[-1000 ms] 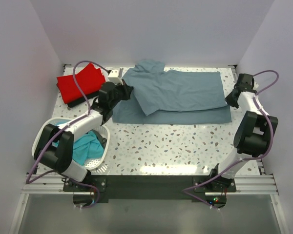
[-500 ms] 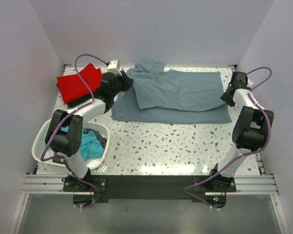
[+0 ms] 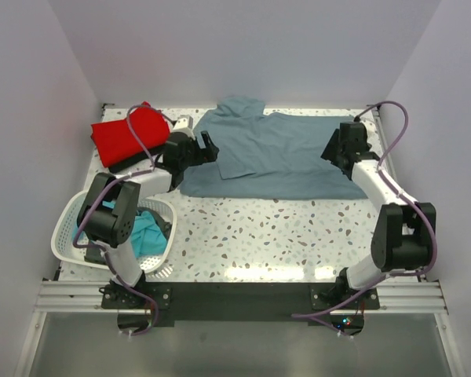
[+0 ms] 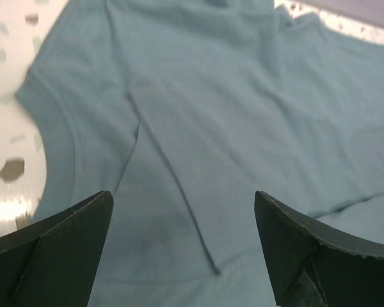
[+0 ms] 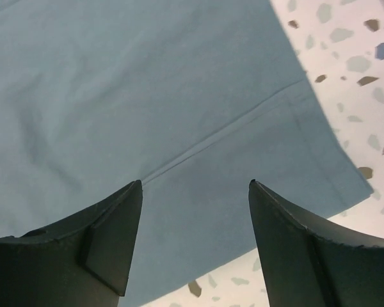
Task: Fold and stack the t-shirts
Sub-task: Fold the tshirt
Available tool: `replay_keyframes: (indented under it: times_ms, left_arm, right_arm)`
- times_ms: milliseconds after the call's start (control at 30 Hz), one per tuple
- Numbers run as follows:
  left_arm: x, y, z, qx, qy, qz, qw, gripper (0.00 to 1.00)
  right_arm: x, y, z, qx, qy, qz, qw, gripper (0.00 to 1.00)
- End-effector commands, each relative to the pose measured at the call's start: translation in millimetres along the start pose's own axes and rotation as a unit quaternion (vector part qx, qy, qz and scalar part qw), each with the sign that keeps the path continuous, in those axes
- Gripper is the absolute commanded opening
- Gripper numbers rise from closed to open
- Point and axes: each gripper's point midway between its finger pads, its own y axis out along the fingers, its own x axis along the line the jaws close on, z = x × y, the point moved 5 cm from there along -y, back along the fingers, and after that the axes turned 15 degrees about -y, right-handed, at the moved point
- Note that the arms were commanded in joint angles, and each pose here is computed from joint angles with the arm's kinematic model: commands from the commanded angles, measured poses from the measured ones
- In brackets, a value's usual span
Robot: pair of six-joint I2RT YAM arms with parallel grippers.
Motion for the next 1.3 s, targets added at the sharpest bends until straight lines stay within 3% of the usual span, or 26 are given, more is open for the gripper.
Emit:
replay_keyframes:
  times_ms: [0,167,367,900,1267]
  left_arm:
    - [-13,-19,7,-0.015,-0.005,0.027,0.999,0.97]
    - [-23,-18,41,0.007,0.005,0.035,0.999,0.97]
    - [-11,-16,66,0.02,-0.012,0.027,0.999,0.97]
    - [31,-50,109,0.051,-0.022,0.004,0.998,0.98]
    - [37,-92,125,0.057,-0.021,0.01,0.998,0.98]
  right_arm:
    - [17,-12,0,-0.035,-0.002,-0.059,0.998,0.71]
    - [45,-15,21,-0.025,-0.013,-0.13,0.991,0.72]
    - [68,-6,44,0.009,-0.045,-0.154,0.987,0.72]
    - [66,12,112,0.123,-0.048,-0.13,0.983,0.72]
    - [49,-19,141,0.137,-0.005,-0.134,0.981,0.73]
